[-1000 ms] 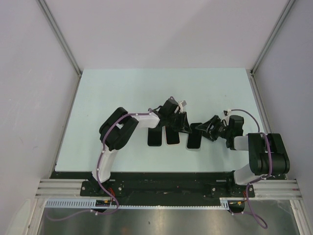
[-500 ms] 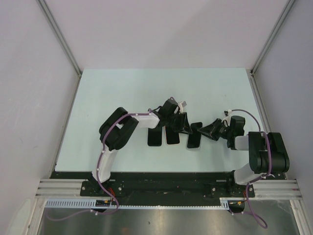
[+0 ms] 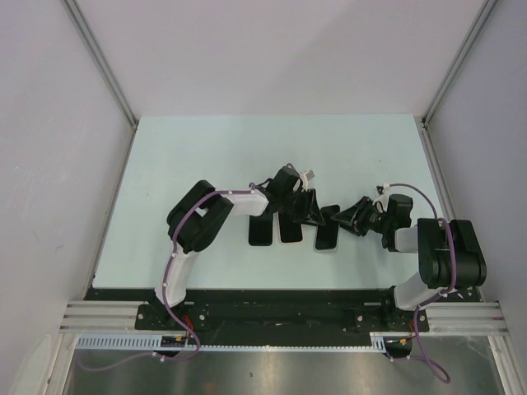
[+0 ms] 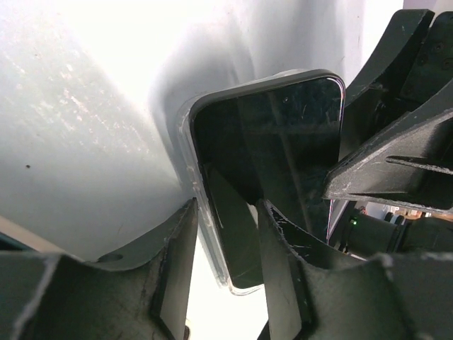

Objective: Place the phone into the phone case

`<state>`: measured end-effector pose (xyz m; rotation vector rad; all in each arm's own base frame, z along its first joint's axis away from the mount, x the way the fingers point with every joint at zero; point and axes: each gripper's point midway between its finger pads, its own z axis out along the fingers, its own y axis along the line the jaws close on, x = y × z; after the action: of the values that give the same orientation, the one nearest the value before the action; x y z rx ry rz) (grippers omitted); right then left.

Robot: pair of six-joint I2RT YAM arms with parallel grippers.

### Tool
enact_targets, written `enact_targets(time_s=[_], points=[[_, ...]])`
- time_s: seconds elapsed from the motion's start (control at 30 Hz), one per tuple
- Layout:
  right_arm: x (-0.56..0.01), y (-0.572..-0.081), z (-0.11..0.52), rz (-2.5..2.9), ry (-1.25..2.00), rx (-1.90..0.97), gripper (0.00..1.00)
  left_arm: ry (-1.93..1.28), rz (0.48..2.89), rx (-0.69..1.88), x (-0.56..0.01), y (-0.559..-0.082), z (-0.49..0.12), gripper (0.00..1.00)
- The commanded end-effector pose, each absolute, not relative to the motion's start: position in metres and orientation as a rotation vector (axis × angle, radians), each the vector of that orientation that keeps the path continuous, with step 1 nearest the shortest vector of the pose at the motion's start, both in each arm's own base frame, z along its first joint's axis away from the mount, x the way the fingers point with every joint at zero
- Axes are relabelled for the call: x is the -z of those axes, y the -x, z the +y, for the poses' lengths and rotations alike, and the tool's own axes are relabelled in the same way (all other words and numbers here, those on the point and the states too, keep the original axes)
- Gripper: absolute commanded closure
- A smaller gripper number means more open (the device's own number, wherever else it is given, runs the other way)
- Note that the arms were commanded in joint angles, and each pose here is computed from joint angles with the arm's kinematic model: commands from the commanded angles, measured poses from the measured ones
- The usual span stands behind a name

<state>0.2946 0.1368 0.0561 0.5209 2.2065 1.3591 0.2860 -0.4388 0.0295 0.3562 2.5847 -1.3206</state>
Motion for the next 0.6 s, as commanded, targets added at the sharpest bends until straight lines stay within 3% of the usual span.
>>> enact_targets(time_s=[0.0,0.3,0.57], points=[[-0.0808,-0.2913,0.1515,2.148,-0.400,-1.504,0.61,-0.368,2.657,1.279,-0.0111,-0.2687,-0.4379,0.53],[-0.0840,-0.2915,0.1520,2.130,-0.403,-1.534,0.60,-0.375,2.661,1.266,-0.0100,-0.2698,-0.4366,0.47],[-0.0782,-0.2923,0.1492,2.141,-0.428,-1.512,0.99,-0.376,2.665,1.259,-0.0090,-0.2700,-0.4352,0.46]])
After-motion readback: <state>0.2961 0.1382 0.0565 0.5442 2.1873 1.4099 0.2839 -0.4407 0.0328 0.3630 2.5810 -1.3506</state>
